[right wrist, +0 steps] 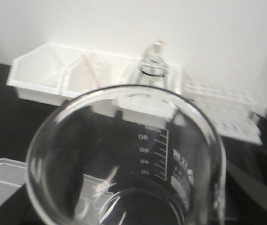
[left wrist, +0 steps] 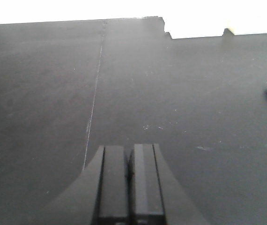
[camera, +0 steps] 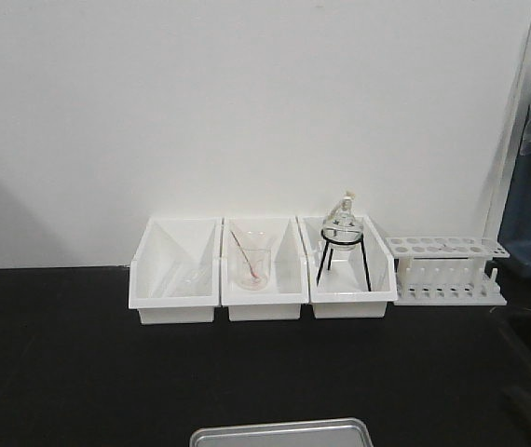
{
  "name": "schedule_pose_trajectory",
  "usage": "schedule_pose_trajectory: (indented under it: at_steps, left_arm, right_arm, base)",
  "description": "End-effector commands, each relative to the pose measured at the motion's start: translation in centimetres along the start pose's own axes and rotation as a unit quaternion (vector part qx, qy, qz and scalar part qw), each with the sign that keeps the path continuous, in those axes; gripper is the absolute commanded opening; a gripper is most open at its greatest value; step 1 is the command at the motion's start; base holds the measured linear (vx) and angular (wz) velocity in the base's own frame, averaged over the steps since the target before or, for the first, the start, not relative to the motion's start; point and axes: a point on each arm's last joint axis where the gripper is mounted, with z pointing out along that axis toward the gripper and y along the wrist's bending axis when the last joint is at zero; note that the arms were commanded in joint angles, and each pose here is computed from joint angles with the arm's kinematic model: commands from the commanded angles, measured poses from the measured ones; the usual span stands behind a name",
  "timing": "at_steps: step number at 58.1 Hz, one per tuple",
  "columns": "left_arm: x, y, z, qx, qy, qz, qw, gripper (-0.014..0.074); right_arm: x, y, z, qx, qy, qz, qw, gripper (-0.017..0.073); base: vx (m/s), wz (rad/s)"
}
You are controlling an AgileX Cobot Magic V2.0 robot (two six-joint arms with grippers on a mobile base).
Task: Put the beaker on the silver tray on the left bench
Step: 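Lower the beaker onto the silver tray with the right gripper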
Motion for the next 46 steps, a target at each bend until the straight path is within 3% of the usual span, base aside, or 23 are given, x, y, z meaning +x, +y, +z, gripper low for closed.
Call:
schedule_pose_trajectory:
  at_steps: [1,12,18,19,23,29,46]
  left_arm:
    - [0.1,-0.1,0.2,0.004,-0.033,-0.001,0.999,0.0001]
    - [0.1,-0.1,0.2,0.004,-0.033,-0.001,0.999,0.0001]
    - [0.1,-0.1,0.2,0.004,-0.033,-0.001,0.999,0.0001]
    - [0.1,-0.1,0.2,0.004,-0.033,-0.001,0.999,0.0001]
    - [0.1,-0.1,0.2,0.004,-0.033,-0.001,0.999,0.0001]
    - [0.1,-0.1,0.2,0.004,-0.033,-0.001,0.999,0.0001]
    - [0.1,-0.1,0.2,0.004,-0.033,-0.001,0.999,0.0001]
  right_arm:
    - [-0.9,1.5,2.9,-0.073,-0.038,-0.03,0.996,-0.0003]
    - [2.7,3.3,10.2,-0.201,-0.027,0.027,0.979,-0.0003]
    - [5.2,3.8,13.7,-0.266,-0.057,0.046,0.961,-0.0003]
    - [7.3,4.5,16.6,-0.312,-0.09,0.045,0.945,-0.0003]
    - [8.5,5.0,18.4,-0.339,-0.103,0.059,0.933,-0.0003]
    - [9.6,5.8,20.5,-0.356,-0.095,0.062,0.927,-0.0003]
    - [10.7,7.6,23.0,-0.329,0.01,-0.02,0.944,-0.0003]
  base:
    - [0.0,0.0]
    - [0.0,0.0]
    - [0.0,0.0]
    - [0.0,0.0]
    - [0.0,0.0]
    - [0.0,0.0]
    - [0.0,0.0]
